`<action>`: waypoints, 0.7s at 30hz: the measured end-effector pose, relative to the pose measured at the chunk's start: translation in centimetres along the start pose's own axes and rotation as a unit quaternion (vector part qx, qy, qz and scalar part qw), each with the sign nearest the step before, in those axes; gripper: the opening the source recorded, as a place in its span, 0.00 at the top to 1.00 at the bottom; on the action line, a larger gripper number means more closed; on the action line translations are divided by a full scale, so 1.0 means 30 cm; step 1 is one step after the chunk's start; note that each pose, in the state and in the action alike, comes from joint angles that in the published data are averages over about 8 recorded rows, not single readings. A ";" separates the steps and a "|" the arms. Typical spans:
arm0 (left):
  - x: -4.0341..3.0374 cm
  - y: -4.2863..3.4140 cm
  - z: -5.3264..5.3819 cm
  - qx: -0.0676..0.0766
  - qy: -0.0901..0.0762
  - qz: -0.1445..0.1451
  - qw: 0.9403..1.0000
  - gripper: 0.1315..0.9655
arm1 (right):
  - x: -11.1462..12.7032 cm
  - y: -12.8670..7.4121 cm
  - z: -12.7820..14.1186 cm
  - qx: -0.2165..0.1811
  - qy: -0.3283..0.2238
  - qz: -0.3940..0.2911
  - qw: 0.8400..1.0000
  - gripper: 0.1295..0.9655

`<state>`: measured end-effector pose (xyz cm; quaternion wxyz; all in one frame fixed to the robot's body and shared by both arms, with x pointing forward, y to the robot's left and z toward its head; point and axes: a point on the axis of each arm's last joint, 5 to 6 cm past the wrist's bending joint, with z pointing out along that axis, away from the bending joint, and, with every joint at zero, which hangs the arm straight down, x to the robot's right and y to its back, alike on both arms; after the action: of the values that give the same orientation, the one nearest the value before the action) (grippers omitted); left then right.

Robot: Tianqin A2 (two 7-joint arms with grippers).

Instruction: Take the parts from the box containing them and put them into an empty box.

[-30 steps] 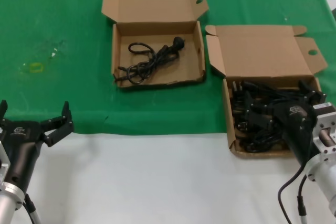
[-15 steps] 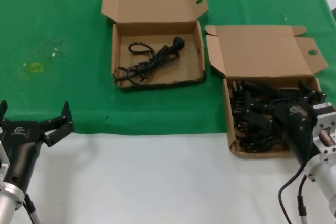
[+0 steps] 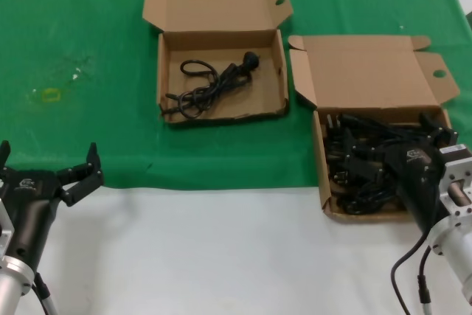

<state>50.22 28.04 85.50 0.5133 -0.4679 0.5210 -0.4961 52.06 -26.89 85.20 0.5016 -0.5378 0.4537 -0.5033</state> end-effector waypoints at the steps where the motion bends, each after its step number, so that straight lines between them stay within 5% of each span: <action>1: 0.000 0.000 0.000 0.000 0.000 0.000 1.000 0.00 | 0.000 0.000 0.000 0.000 0.000 0.000 1.000 0.00; 21: 0.000 0.000 0.000 0.000 0.000 0.000 1.000 0.00 | 0.000 0.000 0.000 0.000 0.000 0.000 1.000 0.00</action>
<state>50.22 28.04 85.50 0.5133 -0.4679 0.5210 -0.4961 52.06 -26.89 85.20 0.5016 -0.5378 0.4537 -0.5033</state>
